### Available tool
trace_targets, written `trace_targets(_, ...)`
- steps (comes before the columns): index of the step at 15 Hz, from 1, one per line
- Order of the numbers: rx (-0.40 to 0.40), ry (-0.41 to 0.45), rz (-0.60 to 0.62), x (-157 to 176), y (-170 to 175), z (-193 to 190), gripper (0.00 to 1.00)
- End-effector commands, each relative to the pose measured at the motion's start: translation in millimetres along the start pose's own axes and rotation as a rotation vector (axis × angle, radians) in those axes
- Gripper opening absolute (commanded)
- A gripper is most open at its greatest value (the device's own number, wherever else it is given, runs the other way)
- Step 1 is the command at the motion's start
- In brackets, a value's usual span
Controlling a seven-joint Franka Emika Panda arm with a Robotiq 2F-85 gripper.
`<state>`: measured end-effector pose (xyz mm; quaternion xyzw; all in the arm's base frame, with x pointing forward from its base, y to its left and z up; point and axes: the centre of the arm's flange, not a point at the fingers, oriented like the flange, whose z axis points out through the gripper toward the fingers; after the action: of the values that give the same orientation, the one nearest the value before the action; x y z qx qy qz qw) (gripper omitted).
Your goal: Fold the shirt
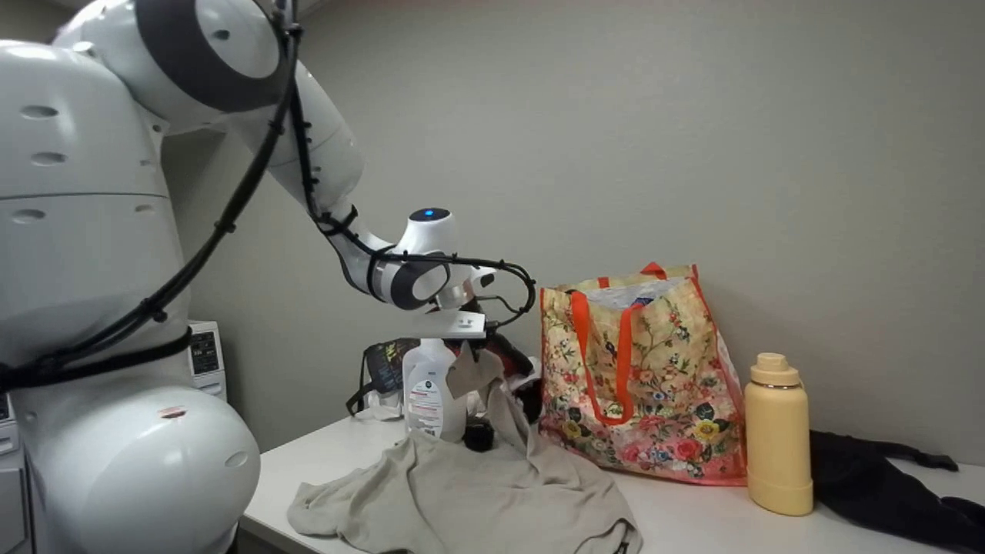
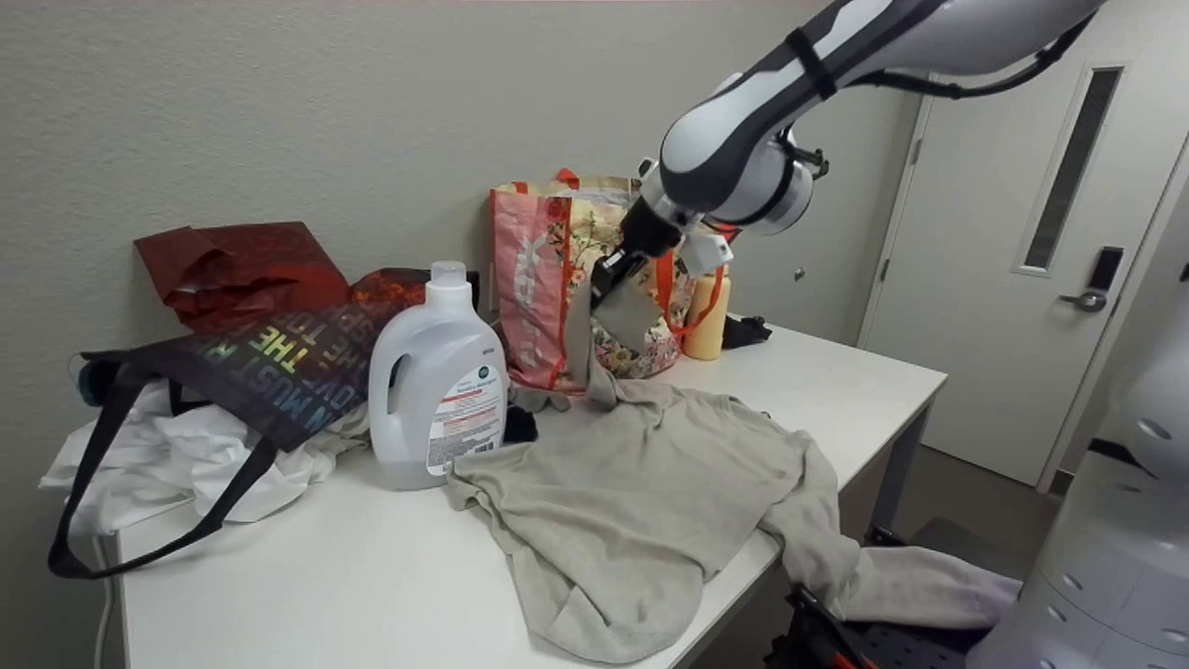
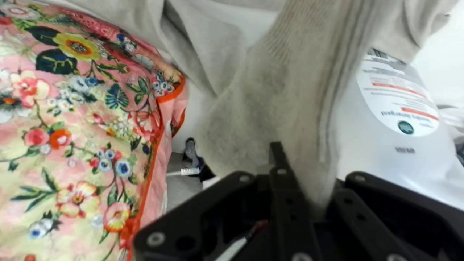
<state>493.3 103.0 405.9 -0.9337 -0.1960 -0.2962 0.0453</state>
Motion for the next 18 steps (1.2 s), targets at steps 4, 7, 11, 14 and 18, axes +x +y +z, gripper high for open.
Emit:
trace_targets(4,-0.014,0.007,0.047,-36,52,-133,0.01)
trace_targets(7,0.024,-0.062,0.04,-64,65,-155,0.01)
trace_targets(11,0.209,-0.174,0.037,-99,50,-138,0.01)
trace_targets(14,0.321,-0.246,0.017,-115,28,-123,0.01)
trace_targets(18,0.497,-0.4,-0.005,-133,0,-103,0.01)
